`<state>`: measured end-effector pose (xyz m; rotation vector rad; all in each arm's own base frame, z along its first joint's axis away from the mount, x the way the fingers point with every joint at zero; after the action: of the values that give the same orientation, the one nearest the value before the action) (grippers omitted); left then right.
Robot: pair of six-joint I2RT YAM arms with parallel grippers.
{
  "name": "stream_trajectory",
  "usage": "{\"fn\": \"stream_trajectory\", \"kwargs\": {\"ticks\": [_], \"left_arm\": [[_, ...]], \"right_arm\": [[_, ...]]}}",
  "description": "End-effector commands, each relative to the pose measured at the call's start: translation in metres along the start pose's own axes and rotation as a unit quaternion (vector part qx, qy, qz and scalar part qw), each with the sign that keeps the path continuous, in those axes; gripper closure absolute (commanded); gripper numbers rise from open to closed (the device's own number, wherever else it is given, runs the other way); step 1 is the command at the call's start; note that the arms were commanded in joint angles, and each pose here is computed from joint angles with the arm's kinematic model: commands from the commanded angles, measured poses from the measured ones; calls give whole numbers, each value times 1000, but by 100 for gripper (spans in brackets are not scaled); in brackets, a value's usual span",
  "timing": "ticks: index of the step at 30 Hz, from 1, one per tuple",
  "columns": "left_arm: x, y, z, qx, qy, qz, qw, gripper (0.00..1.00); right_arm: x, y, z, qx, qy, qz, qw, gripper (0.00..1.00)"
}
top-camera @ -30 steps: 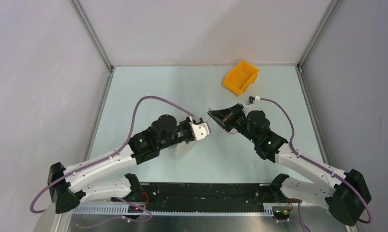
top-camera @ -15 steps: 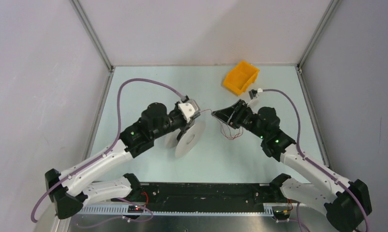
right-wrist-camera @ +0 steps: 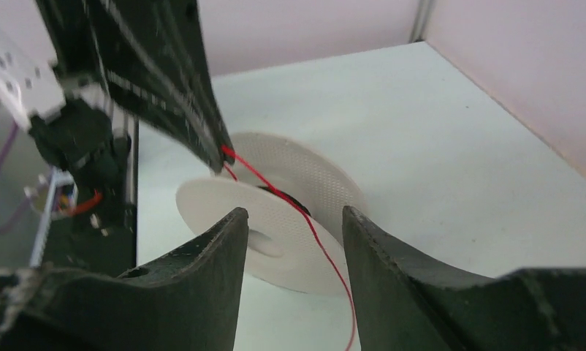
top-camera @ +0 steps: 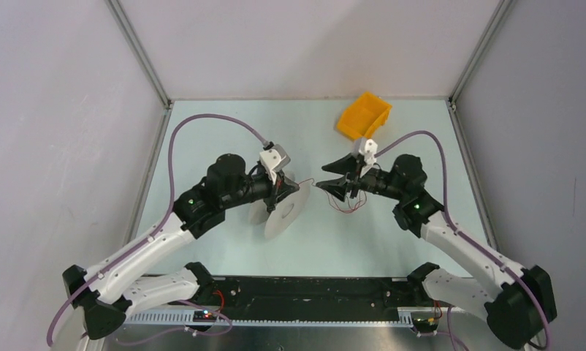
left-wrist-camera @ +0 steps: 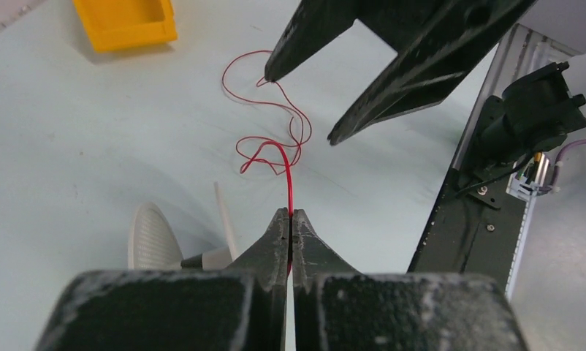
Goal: Wrap the cables
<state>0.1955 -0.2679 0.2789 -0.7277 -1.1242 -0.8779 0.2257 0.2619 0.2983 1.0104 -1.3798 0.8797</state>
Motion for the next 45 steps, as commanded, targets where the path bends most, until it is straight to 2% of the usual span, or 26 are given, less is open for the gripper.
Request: {"fn": "stream_trajectory", "kwargs": {"ticks": [1,7,18,24,26,27,28,30,32,33,37,40,43,45], "left_arm": [[19,-1,18,1,-25,45,999,100],[13,9,27,13,-23,74,997,100],[4,15,37,23,-18,89,996,100],[-3,19,42,32,-13,98,995,100],[-4,20,44,36,-13,104,994,100],[-5,20,44,36,-13,106,994,100],[-7,22,44,38,-11,108,993,100],[-11,24,45,44,-7,113,993,96],[-13,28,47,59,-7,115,992,85],[-14,33,49,78,-8,117,990,76],[-21,51,65,150,-19,112,982,57],[-24,64,81,205,-31,104,973,49],[-33,71,89,237,-27,108,965,43],[-36,75,94,257,-26,112,959,41]], "right_arm": [[17,11,-14,113,-26,187,976,46],[21,16,-34,179,-31,216,959,48],[8,20,-74,210,-4,231,950,53],[-1,13,-84,200,8,233,952,73],[-4,9,-88,198,11,234,952,85],[-5,9,-89,199,12,235,951,95],[-8,8,-90,201,14,238,950,98],[-10,2,-92,199,20,242,949,100],[-10,-10,-94,181,26,249,951,100],[-8,-18,-95,166,25,254,952,100],[15,-69,-87,90,19,270,959,100],[38,-107,-83,22,10,295,955,100],[71,-141,-82,-59,-3,337,940,100],[81,-140,-86,-55,-6,358,932,100]]}}
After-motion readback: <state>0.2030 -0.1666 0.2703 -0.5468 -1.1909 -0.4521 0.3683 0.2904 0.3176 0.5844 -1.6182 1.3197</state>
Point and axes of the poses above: each gripper's point midway between its finger pads, its own z axis back along the fingers, its own y axis along the line the jaws close on, x = y × z, the point moved 1 cm from there along z, back along the fingers, and after that the axes turned 2 degrees about -z, right-handed, at the moved point
